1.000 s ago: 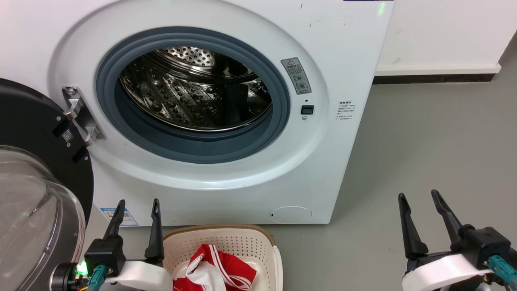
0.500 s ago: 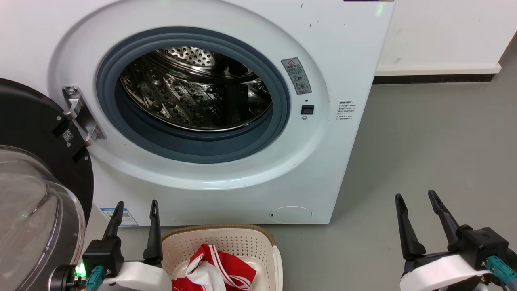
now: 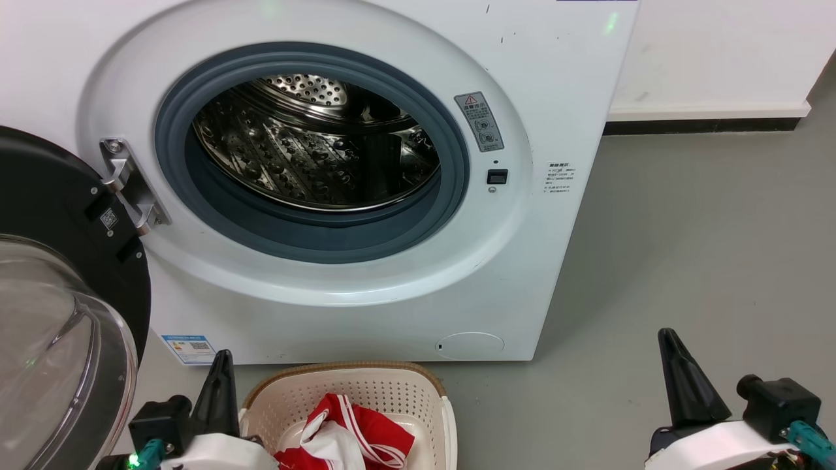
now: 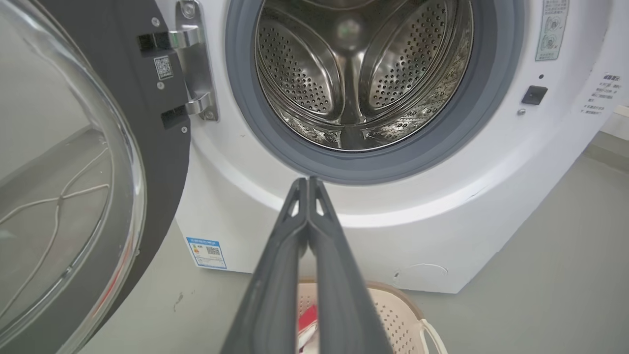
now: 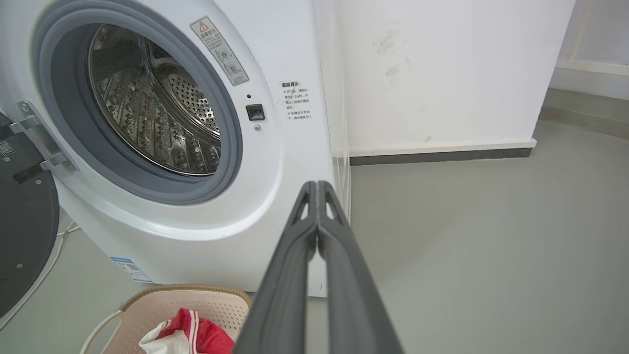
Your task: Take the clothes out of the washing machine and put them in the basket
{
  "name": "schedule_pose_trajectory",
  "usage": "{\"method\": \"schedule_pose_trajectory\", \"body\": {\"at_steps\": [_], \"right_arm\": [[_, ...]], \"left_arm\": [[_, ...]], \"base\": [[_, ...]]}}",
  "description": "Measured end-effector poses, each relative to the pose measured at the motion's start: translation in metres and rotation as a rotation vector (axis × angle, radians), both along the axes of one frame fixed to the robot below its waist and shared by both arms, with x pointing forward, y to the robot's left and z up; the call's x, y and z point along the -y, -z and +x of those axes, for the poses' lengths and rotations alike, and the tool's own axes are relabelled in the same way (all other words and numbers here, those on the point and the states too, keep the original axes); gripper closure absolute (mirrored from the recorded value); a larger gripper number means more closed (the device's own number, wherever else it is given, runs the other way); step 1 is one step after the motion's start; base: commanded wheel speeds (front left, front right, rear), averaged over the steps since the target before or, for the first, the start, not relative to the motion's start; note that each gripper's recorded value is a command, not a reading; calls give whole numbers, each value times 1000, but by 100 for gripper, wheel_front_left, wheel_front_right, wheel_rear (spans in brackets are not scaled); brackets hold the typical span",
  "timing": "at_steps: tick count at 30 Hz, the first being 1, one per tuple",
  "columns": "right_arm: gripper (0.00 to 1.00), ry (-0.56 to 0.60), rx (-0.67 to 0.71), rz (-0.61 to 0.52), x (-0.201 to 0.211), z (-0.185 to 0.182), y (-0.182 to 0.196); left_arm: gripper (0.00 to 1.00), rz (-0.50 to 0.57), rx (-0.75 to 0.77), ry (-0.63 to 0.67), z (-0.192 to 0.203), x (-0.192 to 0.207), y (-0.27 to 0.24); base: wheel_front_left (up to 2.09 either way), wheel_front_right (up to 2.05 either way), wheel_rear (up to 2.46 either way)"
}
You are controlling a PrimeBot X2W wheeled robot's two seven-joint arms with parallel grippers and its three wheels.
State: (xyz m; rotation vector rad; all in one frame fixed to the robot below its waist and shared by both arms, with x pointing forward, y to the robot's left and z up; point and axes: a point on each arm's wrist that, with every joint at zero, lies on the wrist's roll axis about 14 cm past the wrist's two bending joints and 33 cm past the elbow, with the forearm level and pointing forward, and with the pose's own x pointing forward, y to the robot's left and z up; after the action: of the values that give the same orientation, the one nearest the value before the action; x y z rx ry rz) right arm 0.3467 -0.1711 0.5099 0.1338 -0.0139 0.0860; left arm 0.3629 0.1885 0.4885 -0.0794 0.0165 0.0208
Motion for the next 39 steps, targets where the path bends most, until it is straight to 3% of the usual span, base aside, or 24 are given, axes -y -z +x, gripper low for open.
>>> {"method": "schedule_pose_trajectory", "body": {"at_steps": [17,39], "right_arm": [[100,29,-42,324,8,6,7],[100,55,-72,649,15,15,10]], "left_arm": [[100,-329,-42,-42,3,-7,6],[100,-675,-62,-63,9,-9,7]], "base": [[0,0,0],[0,0,0]]}}
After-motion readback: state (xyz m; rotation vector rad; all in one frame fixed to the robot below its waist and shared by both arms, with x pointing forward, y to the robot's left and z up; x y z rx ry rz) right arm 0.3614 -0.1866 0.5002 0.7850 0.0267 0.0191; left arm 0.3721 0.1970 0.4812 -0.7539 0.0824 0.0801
